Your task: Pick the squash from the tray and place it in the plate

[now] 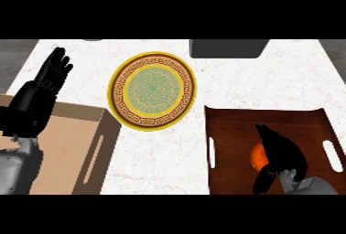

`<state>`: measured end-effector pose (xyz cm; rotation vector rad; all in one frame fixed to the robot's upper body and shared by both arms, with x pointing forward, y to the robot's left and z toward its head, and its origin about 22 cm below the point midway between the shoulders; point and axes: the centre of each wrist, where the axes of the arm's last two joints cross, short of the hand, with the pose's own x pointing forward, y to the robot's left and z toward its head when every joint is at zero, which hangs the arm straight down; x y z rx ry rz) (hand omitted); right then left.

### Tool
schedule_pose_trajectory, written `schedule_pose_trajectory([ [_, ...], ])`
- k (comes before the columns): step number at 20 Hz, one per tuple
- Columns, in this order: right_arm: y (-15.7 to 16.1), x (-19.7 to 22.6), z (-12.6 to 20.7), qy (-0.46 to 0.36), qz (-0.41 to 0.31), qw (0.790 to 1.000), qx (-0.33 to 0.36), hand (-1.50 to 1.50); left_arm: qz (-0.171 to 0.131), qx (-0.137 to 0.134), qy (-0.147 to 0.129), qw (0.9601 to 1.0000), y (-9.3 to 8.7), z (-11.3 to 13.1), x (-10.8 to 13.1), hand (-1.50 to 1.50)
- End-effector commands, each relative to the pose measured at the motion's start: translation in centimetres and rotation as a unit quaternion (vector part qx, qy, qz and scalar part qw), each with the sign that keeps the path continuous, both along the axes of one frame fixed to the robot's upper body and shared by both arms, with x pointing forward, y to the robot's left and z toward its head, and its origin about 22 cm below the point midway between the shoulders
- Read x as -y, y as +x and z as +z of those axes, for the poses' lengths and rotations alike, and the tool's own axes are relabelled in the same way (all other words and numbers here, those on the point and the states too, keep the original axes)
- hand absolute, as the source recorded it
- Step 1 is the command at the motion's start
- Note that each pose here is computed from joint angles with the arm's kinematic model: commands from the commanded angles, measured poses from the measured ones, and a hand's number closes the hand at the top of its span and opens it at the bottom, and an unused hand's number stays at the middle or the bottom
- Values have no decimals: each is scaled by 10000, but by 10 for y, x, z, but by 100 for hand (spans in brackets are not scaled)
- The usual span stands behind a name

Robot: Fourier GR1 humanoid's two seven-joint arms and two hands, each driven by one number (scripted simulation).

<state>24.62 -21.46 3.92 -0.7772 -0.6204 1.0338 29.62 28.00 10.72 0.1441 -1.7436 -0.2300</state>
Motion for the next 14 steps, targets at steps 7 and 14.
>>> schedule_pose_trajectory([
  [7, 2, 18, -33, -585, -37, 9975, -405, -150, -102, 33, -24, 9999, 2, -4, 8, 0],
  [14, 67, 59, 0, -534, 697, 9888, 1211, 150, -183, 48, -9, 9998, 1, 0, -3, 0],
])
